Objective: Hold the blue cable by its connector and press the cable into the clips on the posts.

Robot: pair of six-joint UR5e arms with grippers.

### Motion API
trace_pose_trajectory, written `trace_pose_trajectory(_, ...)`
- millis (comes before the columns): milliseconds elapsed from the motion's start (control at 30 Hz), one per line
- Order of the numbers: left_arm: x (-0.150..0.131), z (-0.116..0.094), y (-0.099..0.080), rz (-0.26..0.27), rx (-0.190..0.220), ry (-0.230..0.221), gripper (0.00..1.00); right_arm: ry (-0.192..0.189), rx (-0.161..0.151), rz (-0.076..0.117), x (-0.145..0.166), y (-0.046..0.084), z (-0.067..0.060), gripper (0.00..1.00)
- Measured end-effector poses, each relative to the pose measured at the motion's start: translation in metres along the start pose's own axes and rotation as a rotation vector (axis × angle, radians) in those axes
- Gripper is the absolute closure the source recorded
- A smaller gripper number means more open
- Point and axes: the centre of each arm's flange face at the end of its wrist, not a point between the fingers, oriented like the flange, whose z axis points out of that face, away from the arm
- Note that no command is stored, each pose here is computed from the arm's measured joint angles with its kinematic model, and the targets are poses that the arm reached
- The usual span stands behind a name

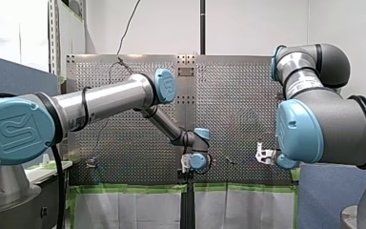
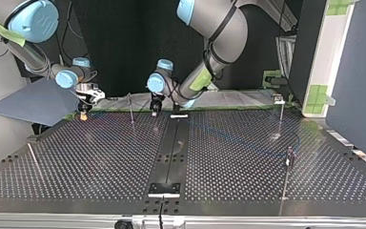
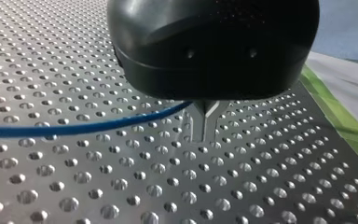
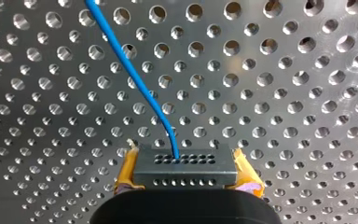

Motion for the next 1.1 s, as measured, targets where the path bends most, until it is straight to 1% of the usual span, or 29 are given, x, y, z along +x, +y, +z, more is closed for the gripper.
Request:
trace_pose_trajectory(200,-0.001,0.003,0.006,0.0,-0.008,-0.004,1.0,0.006,0.021,0.002,0.002,0.0,0.003,1.0)
trace_pose_trajectory(300,-0.003,0.005,0.007,-0.001,-0.004,-0.017,1.0,0.008,0.03,0.002,0.002,0.0,0.003,1.0)
trace_pose_trajectory(500,-0.007,0.009,0.002,-0.012,0.018,-0.058,1.0,0.007,0.039,-0.001,0.003,-0.002,0.004,1.0)
trace_pose_trajectory(533,-0.008,0.01,0.002,-0.012,0.021,-0.062,0.96,0.007,0.04,-0.001,0.003,-0.002,0.004,1.0)
trace_pose_trajectory(567,-0.008,0.01,0.002,-0.013,0.022,-0.064,0.86,0.007,0.041,-0.001,0.002,-0.003,0.003,1.0)
trace_pose_trajectory(600,-0.008,0.01,0.001,-0.013,0.024,-0.065,0.86,0.006,0.042,-0.001,0.002,-0.003,0.003,1.0)
trace_pose_trajectory(667,-0.007,0.009,0.0,-0.012,0.032,-0.067,0.77,0.006,0.044,-0.001,0.002,-0.005,0.003,1.0)
trace_pose_trajectory(700,-0.007,0.009,0.0,-0.011,0.037,-0.068,0.77,0.006,0.045,-0.001,0.002,-0.005,0.003,1.0)
trace_pose_trajectory(767,-0.006,0.009,0.0,-0.01,0.044,-0.068,0.69,0.005,0.046,-0.001,0.002,-0.006,0.003,1.0)
trace_pose_trajectory(800,-0.005,0.009,0.0,-0.01,0.045,-0.067,0.69,0.005,0.046,0.0,0.002,-0.006,0.003,1.0)
trace_pose_trajectory(867,-0.004,0.008,0.0,-0.008,0.053,-0.064,0.38,0.004,0.046,0.0,0.002,-0.006,0.003,1.0)
trace_pose_trajectory(900,-0.004,0.008,0.0,-0.007,0.058,-0.063,0.38,0.003,0.046,0.0,0.002,-0.006,0.003,1.0)
trace_pose_trajectory(933,-0.003,0.008,0.0,-0.006,0.066,-0.059,0.21,0.003,0.046,0.001,0.001,-0.006,0.003,1.0)
trace_pose_trajectory(967,-0.003,0.007,-0.001,-0.003,0.073,-0.054,0.0,0.003,0.046,0.001,0.001,-0.006,0.003,1.0)
trace_pose_trajectory(1033,0.0,0.005,-0.003,0.008,0.085,-0.039,0.0,0.003,0.046,0.001,0.001,-0.006,0.003,1.0)
trace_pose_trajectory(1100,0.003,0.002,-0.004,0.023,0.084,-0.023,0.0,0.002,0.047,0.002,0.001,-0.006,0.003,1.0)
